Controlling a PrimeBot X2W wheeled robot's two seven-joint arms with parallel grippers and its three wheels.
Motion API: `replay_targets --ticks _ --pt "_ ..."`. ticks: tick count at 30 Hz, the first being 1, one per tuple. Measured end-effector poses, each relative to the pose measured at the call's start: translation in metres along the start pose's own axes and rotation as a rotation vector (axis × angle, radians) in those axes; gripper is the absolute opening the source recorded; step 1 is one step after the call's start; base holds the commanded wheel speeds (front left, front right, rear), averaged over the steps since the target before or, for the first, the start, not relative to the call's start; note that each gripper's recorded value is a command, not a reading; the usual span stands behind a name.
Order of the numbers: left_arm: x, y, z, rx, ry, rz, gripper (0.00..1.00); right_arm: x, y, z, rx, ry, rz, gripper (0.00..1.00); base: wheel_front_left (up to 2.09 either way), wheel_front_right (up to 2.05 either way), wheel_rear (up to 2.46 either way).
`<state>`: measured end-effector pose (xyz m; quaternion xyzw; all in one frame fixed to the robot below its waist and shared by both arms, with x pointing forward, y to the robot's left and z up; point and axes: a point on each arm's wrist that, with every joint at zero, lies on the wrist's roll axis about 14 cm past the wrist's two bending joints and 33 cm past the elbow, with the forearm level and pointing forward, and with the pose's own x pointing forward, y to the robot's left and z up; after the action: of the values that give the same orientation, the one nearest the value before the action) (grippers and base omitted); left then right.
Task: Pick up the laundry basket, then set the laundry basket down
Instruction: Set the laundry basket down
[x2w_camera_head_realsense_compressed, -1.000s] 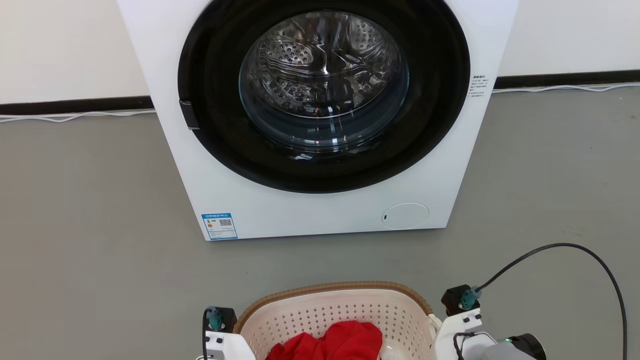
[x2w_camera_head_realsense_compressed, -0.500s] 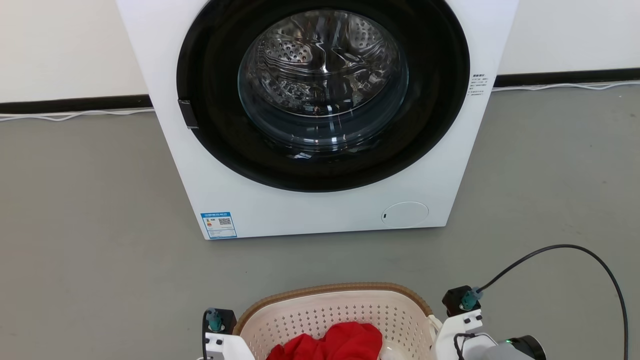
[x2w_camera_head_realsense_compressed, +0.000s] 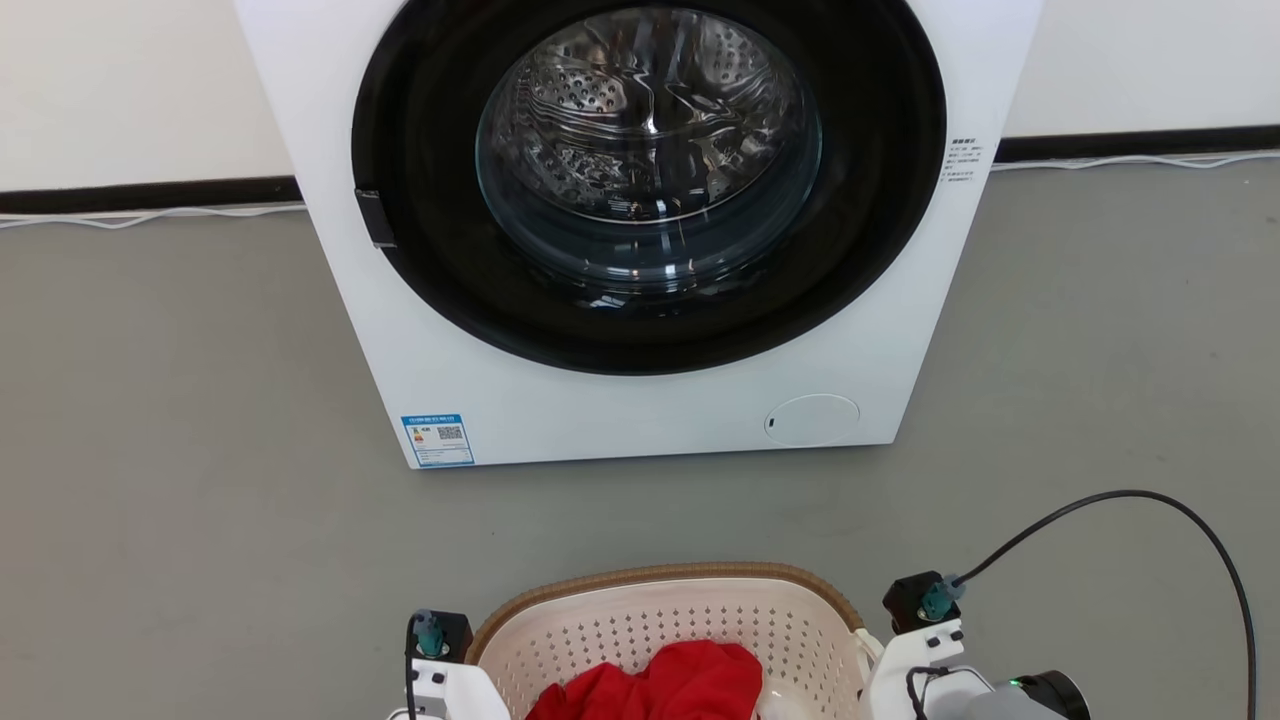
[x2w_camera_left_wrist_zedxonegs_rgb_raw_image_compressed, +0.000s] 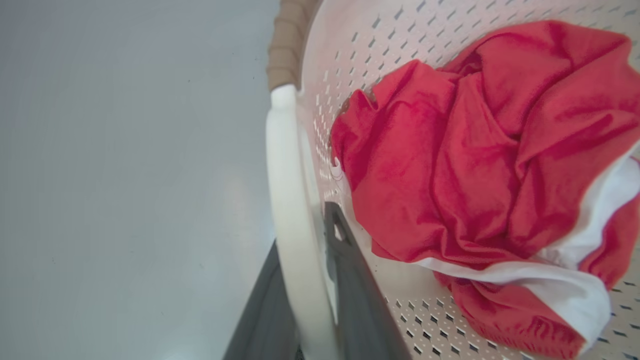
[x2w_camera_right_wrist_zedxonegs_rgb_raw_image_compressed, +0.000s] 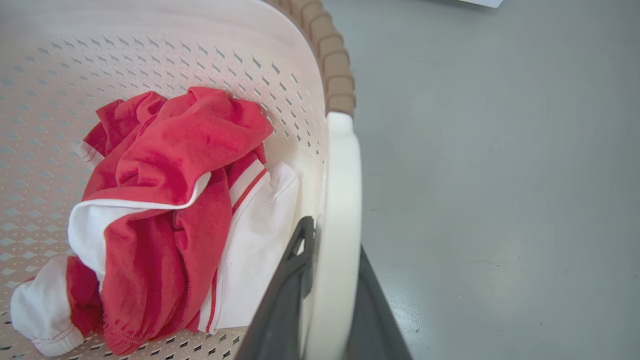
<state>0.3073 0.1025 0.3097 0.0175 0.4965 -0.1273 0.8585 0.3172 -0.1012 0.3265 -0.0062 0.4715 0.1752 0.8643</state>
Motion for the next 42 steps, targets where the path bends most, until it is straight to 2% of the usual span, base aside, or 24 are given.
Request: replay_targets --ticks 8,16,27,42 --pt "0.008 0.005 0.01 -0.008 -0.003 0.008 0.0 0.009 -0.002 0.004 0.004 -0.011 0.007 0.0 0.0 0.0 0.0" --pt "0.03 0.022 0.068 0.006 -0.094 0.028 0.0 0.032 -0.015 0.06 -0.004 -0.123 0.008 0.0 0.0 0.0 0.0" --pt "0.082 0.038 0.109 0.027 -0.119 0.033 0.0 0.084 -0.041 0.091 0.027 -0.165 -0.008 0.0 0.0 0.0 0.0" --pt "0.151 0.046 0.111 0.006 -0.085 0.021 0.0 0.151 -0.07 0.091 0.034 -0.125 -0.027 0.0 0.0 0.0 0.0"
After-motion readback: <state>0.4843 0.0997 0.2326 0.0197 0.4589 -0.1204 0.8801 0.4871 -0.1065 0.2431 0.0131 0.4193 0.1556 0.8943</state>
